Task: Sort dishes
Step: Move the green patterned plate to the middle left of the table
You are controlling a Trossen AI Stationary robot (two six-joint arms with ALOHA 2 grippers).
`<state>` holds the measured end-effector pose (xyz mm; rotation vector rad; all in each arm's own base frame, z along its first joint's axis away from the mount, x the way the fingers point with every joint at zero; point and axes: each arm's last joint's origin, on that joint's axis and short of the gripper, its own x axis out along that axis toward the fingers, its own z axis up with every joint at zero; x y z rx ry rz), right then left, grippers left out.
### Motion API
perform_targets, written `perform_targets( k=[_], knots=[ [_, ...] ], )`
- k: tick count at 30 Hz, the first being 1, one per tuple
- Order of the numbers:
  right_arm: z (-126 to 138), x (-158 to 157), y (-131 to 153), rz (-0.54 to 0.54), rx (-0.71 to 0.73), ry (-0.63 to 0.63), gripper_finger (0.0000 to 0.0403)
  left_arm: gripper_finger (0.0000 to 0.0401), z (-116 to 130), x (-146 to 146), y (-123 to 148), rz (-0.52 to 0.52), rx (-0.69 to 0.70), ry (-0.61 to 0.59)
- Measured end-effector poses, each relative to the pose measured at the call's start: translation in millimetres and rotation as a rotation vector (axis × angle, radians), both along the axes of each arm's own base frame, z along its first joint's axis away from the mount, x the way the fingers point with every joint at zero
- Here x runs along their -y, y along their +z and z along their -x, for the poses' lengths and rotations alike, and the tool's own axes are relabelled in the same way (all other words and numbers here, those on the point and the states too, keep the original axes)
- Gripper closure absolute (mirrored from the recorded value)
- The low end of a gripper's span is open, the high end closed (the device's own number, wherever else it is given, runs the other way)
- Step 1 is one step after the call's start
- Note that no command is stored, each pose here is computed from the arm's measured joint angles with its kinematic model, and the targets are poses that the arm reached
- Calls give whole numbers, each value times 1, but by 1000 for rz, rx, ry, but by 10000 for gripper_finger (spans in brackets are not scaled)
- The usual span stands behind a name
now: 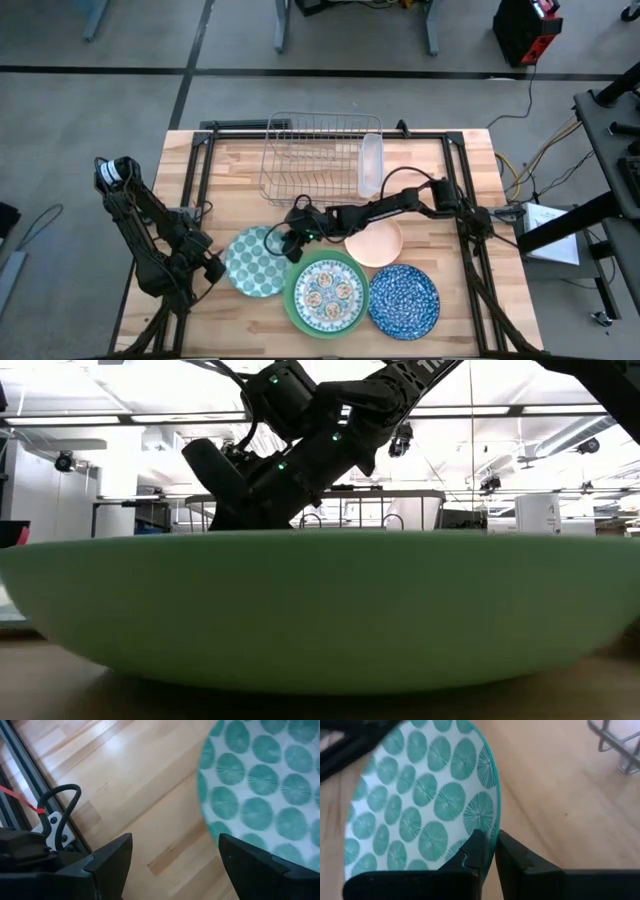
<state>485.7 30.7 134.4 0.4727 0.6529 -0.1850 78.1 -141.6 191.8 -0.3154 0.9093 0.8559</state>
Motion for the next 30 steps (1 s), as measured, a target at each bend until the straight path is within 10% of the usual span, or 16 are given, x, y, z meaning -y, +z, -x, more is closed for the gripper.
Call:
perform_targets(
  k=[30],
  knots=[
    [2,-18,1,68,6,-58,324,117,-4,8,-1,86,47,2]
  ],
)
